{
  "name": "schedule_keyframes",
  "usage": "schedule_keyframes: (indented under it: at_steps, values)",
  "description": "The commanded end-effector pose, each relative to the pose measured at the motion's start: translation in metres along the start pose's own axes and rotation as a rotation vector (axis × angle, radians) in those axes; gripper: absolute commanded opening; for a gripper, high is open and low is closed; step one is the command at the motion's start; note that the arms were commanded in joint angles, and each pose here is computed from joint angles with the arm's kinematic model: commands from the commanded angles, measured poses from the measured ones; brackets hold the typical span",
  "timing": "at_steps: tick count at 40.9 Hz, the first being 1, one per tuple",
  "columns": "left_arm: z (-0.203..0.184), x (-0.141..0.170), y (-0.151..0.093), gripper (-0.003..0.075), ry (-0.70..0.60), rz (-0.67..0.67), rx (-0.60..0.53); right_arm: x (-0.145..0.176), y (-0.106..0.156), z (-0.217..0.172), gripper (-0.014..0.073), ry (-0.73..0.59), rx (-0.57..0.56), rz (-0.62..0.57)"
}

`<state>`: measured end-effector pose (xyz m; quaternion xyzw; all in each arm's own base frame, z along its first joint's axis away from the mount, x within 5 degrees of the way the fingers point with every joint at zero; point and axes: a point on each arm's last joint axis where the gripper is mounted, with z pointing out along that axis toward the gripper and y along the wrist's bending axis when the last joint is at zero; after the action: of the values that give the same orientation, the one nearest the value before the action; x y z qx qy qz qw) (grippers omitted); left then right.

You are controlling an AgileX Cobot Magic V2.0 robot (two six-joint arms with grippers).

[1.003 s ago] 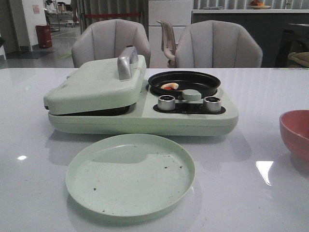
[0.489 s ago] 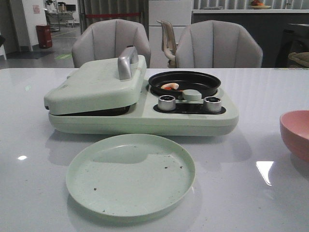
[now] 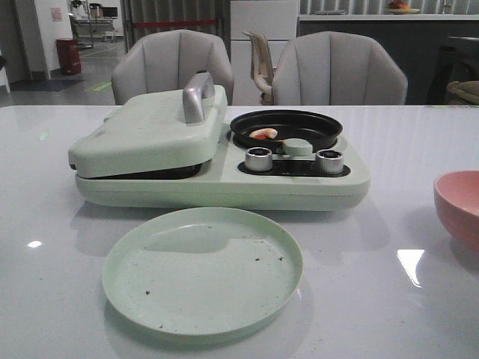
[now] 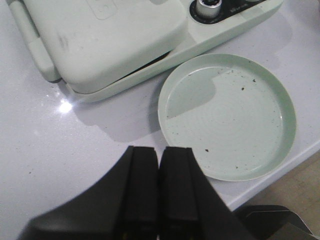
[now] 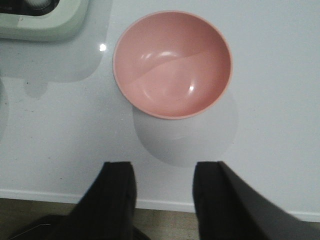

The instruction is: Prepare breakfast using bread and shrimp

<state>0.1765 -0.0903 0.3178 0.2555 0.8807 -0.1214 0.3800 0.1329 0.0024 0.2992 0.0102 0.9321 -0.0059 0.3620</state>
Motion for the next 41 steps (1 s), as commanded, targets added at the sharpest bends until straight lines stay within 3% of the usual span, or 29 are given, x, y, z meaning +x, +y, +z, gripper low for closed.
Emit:
schedule_keyframes:
  at_steps: [1, 5, 9, 41]
  values:
    - [-0.0101, -0.0143, 0.0035, 0.0102, -0.117, -0.045, -0.057, -0.0116, 0.0005, -0.0067, 0.0260, -0.098, -0.007, -0.006]
    - [-0.0101, -0.0138, 0.0049, 0.0101, -0.113, -0.048, -0.072, -0.0116, 0.0005, -0.0067, 0.0119, -0.098, -0.007, -0.006]
    - [-0.0094, -0.0134, 0.0049, 0.0101, -0.107, -0.049, -0.072, -0.0117, 0.0005, -0.0067, 0.0031, -0.099, -0.007, -0.006]
    - [-0.0141, -0.0130, 0.0060, 0.0101, -0.123, -0.036, -0.086, -0.0130, 0.0006, -0.0069, 0.0035, -0.114, -0.009, -0.006]
